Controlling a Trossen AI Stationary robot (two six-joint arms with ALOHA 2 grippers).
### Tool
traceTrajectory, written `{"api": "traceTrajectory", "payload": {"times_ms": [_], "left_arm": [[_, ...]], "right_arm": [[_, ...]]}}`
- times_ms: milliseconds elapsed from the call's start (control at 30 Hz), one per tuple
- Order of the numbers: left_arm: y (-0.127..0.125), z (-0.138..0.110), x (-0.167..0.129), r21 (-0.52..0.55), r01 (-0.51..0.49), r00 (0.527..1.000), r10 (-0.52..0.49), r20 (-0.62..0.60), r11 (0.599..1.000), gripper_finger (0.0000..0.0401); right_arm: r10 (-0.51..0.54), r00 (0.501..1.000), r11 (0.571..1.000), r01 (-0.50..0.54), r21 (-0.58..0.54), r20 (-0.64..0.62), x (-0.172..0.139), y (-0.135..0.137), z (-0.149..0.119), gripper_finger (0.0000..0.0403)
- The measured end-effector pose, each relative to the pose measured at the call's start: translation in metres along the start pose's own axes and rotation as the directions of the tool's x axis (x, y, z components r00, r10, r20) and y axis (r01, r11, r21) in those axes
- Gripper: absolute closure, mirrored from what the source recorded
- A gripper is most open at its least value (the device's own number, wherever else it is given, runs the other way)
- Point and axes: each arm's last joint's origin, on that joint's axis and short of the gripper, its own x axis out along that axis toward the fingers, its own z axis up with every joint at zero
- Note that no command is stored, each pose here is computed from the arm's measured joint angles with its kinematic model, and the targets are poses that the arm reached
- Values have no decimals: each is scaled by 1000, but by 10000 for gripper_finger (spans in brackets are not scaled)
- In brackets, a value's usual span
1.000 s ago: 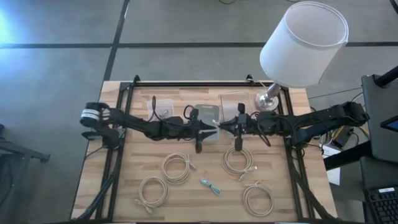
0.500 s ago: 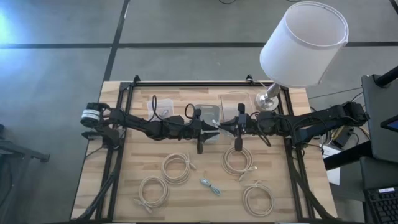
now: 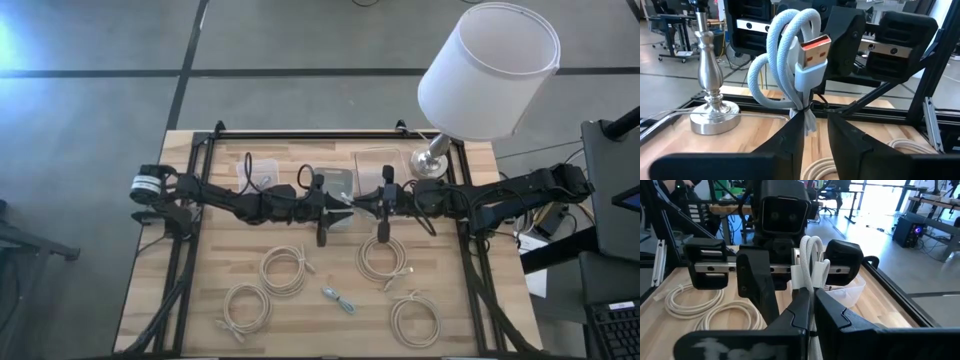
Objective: Pick & Place USB Port
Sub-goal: Put the white charger cable into the left transparent bin
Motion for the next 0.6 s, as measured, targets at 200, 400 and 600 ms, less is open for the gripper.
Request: {"api": "traceTrajectory", "payload": {"times_ms": [200,400,600], "left_arm": [[2,-2,0,2,-9,1000,9,-17,1000,241],[3,2,1,1,-28,1000,28,6,1000,192],[3,6,3,-3,-41,999,41,20,999,187]], "right_arm": [[1,1000,1000,-1,-1,-2,0,0,0,390],[1,1000,1000,-1,0,-1,0,0,0,390],[2,999,1000,-2,-14,40,0,0,4,390]]}}
